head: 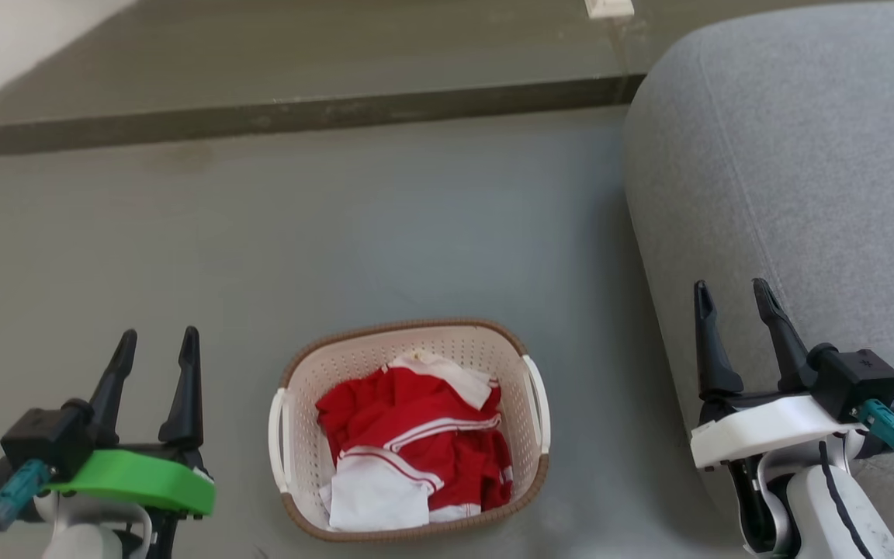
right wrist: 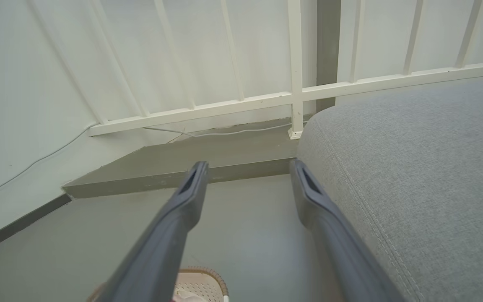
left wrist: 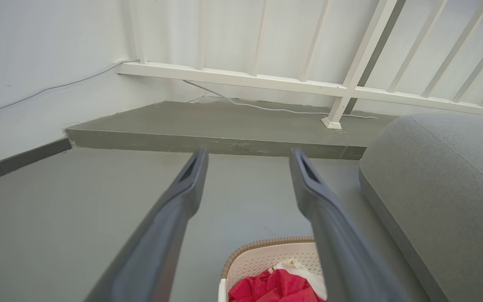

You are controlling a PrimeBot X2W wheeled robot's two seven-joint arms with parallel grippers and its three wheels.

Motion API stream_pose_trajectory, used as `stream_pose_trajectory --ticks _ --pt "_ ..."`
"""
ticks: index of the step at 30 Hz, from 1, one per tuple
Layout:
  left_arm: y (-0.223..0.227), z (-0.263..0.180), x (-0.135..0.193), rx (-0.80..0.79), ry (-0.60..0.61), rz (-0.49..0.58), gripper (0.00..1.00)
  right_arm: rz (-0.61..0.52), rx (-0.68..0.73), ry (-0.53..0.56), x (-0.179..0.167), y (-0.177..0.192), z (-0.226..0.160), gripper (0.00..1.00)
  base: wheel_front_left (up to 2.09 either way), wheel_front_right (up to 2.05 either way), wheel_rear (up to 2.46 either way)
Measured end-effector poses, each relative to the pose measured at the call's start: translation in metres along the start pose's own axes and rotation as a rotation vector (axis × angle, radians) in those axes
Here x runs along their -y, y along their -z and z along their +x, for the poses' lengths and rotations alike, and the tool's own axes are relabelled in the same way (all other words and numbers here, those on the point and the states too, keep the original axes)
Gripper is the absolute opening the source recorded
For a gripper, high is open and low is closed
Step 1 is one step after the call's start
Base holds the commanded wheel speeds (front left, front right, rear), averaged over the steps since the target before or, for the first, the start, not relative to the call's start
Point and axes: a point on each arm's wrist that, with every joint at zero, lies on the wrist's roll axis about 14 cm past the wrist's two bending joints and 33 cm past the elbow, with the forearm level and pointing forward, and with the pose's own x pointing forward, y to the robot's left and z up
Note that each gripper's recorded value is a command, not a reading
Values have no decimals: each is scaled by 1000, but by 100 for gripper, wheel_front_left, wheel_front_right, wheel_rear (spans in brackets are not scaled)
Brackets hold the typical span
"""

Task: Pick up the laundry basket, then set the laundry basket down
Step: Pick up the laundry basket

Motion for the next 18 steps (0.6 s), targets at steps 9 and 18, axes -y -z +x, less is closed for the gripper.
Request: stream_pose_trajectory --ticks 9,18 --pt "35 18 -3 -106 46 11 100 -2 -104 19 1 36 11 100 0 0 0" --pt "87 27 -16 -253 59 -11 100 67 -244 4 -13 86 25 100 0 0 0"
